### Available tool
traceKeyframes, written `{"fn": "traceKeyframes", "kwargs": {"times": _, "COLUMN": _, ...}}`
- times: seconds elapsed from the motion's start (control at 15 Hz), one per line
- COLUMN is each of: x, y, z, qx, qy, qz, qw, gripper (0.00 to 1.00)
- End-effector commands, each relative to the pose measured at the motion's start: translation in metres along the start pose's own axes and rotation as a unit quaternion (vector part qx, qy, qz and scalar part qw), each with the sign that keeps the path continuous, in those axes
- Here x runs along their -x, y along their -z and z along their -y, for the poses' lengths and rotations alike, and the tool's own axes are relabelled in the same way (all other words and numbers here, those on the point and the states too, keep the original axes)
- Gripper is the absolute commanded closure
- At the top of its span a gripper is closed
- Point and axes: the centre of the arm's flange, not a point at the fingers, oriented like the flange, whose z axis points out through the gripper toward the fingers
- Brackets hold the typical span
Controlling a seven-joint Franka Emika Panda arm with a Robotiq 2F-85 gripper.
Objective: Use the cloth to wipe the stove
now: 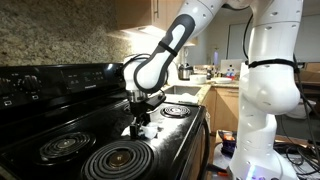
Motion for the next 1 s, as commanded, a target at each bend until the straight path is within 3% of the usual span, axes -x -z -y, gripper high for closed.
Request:
{"fn": "traceKeyframes", "kwargs": {"times": 0.0, "x": -0.032, "y": -0.015, "z": 0.008, "qx": 0.021, "qy": -0.016, "qz": -0.024, "qw": 0.9994, "gripper": 0.91}}
{"fn": "traceKeyframes", "kwargs": {"times": 0.4, "x": -0.087, "y": 0.008, "z": 0.018, "qx": 0.033, "qy": -0.039, "qz": -0.06, "qw": 0.9969, "gripper": 0.91}}
{"fn": "traceKeyframes", "kwargs": {"times": 0.93, "x": -0.156, "y": 0.049, "z": 0.032, "qx": 0.016, "qy": -0.044, "qz": -0.081, "qw": 0.9956, "gripper": 0.91}}
